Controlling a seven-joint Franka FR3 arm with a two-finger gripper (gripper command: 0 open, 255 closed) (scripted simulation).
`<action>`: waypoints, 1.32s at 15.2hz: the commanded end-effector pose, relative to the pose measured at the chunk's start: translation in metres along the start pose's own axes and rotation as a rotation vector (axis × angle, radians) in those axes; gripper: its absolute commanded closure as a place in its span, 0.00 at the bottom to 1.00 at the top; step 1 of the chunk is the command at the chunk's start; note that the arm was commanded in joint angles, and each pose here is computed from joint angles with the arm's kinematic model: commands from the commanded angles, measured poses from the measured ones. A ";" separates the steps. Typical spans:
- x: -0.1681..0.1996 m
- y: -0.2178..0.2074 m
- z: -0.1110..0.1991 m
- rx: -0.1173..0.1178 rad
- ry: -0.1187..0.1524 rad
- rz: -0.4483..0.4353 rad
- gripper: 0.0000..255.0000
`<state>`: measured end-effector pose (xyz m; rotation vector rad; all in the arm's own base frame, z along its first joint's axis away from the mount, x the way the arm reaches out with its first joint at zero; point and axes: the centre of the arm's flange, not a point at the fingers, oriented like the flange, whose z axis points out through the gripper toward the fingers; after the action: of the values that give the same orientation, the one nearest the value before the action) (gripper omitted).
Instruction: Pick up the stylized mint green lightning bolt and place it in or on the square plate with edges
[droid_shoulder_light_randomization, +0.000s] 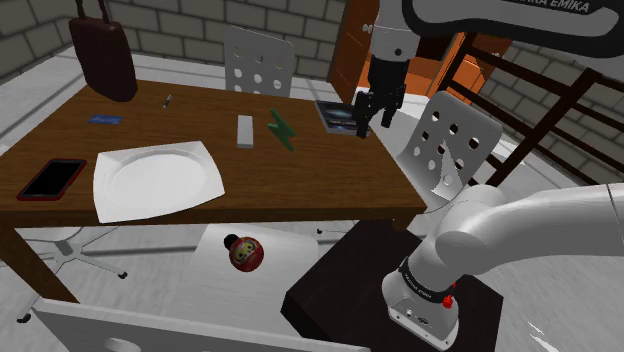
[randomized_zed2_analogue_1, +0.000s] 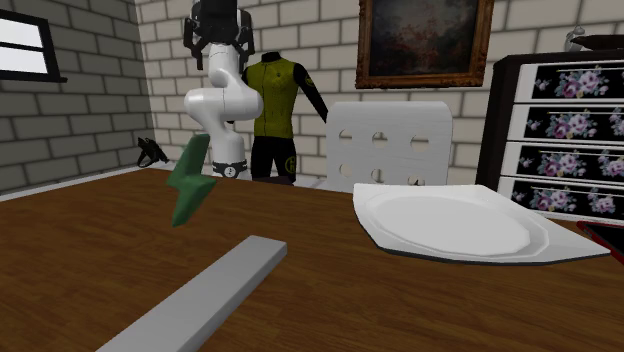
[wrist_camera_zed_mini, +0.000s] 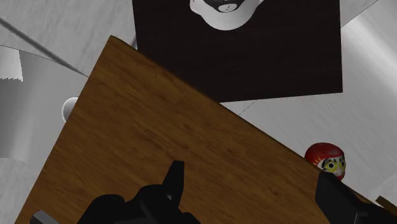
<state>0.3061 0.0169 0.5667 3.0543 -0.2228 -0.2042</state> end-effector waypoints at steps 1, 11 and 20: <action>0.000 0.000 0.000 0.000 0.000 0.000 0.00; 0.098 0.034 0.057 0.044 0.123 -0.197 0.00; 0.196 0.046 0.099 0.084 0.234 -0.374 0.00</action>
<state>0.4665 -0.0603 0.4539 3.1386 0.3288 0.1258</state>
